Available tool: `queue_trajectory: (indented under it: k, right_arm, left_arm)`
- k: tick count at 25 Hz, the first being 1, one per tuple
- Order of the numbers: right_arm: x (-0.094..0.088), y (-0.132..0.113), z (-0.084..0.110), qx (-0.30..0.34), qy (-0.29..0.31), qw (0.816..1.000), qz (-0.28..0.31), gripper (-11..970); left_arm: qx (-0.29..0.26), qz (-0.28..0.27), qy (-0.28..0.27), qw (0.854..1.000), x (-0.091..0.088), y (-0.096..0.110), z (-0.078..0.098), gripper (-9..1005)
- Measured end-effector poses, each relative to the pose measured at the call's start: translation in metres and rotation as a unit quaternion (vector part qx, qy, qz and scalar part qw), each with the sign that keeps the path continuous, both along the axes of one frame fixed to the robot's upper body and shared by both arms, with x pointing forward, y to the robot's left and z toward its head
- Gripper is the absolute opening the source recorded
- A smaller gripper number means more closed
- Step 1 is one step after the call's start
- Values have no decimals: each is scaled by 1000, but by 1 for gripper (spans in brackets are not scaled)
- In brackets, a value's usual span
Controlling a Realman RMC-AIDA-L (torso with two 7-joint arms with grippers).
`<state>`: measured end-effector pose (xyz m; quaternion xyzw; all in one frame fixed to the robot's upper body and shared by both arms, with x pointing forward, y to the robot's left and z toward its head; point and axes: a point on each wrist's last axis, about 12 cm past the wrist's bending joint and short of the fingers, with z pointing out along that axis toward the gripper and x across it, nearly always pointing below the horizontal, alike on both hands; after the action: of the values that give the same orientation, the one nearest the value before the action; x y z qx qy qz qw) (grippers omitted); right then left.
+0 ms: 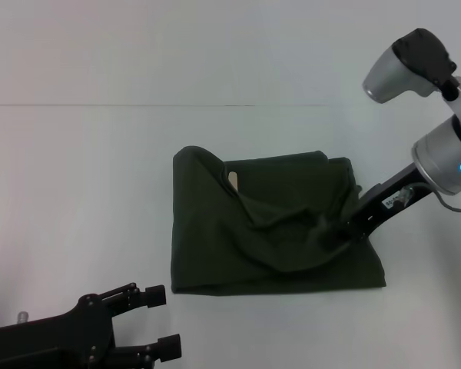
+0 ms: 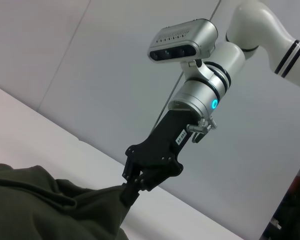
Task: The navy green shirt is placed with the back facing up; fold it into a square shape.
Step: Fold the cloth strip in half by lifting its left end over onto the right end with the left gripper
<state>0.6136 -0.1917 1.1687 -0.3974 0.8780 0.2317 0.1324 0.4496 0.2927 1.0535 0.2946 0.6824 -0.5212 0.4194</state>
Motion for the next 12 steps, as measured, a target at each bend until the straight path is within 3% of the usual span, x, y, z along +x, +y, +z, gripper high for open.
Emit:
queue_trajectory:
  k: [12]
  right_arm:
    - [-20, -47, -12, 94, 22, 992, -86, 12]
  left_arm:
    - [5, -1, -3, 1000, 0, 4, 2, 939]
